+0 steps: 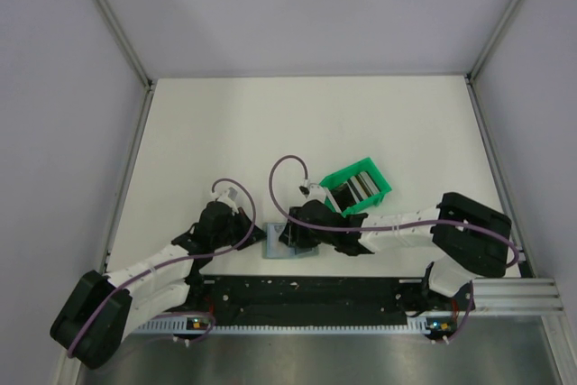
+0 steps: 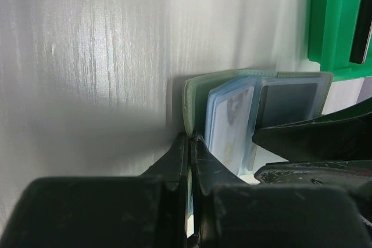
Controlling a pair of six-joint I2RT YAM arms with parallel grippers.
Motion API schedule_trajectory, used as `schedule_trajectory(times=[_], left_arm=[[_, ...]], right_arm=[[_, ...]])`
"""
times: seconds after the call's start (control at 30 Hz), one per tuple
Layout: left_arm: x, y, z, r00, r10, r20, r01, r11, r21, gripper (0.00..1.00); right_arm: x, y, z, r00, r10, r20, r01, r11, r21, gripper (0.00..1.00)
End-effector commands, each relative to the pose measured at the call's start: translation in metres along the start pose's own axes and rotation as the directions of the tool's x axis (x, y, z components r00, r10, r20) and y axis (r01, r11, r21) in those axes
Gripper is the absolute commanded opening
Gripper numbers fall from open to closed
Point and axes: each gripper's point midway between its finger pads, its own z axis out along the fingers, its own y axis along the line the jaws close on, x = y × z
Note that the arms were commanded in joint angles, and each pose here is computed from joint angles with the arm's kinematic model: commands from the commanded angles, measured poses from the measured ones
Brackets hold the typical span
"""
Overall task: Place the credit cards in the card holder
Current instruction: Insert the credit card into the card holder.
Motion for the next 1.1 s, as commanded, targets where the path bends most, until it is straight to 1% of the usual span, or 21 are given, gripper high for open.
schedule_trajectory(times=[0.0, 0.1, 0.37, 0.6, 0.8, 0.87, 0.93, 1.07], left_arm=[[0.003, 0.008, 0.0, 1.0, 0.011, -0.003, -0.011, 1.0, -0.015, 0.0], [0.003, 0.007, 0.0, 1.0, 0.011, -0.002, -0.011, 1.0, -0.013, 0.0], [0.004, 0.008, 0.0, 1.0, 0.009, -0.004, -0.009, 1.0, -0.016, 0.0], [0.004, 0.008, 0.0, 1.0, 0.01, -0.004, -0.01, 1.0, -0.018, 0.0], [0.003, 0.008, 0.0, 1.0, 0.01, -0.003, -0.01, 1.0, -0.017, 0.0], [0.003, 0.008, 0.0, 1.0, 0.01, -0.004, -0.01, 1.0, -0.018, 0.0], [0.003, 0.007, 0.0, 1.0, 0.008, 0.0, -0.008, 1.0, -0.016, 0.0], [0.002, 0.006, 0.0, 1.0, 0.011, 0.0, -0.011, 1.0, -0.015, 0.0]], right_arm=[[-0.014, 0.011, -0.005, 0.998, 0.023, 0.052, -0.022, 0.999, -0.027, 0.42], [-0.01, 0.013, 0.0, 0.999, 0.024, 0.03, -0.023, 0.999, -0.03, 0.42], [-0.005, 0.006, 0.005, 1.0, 0.016, 0.003, -0.016, 1.0, 0.019, 0.43], [-0.006, 0.024, 0.004, 1.0, 0.0, 0.005, 0.0, 0.997, -0.082, 0.41], [-0.016, 0.034, -0.006, 0.999, 0.0, 0.054, 0.008, 0.989, -0.149, 0.41], [-0.021, 0.029, -0.011, 0.997, -0.016, 0.079, 0.026, 0.992, -0.121, 0.44], [-0.029, 0.018, -0.016, 0.993, -0.03, 0.112, 0.037, 0.998, -0.056, 0.46], [-0.045, 0.002, -0.03, 0.981, -0.088, 0.171, 0.081, 0.995, 0.05, 0.49]])
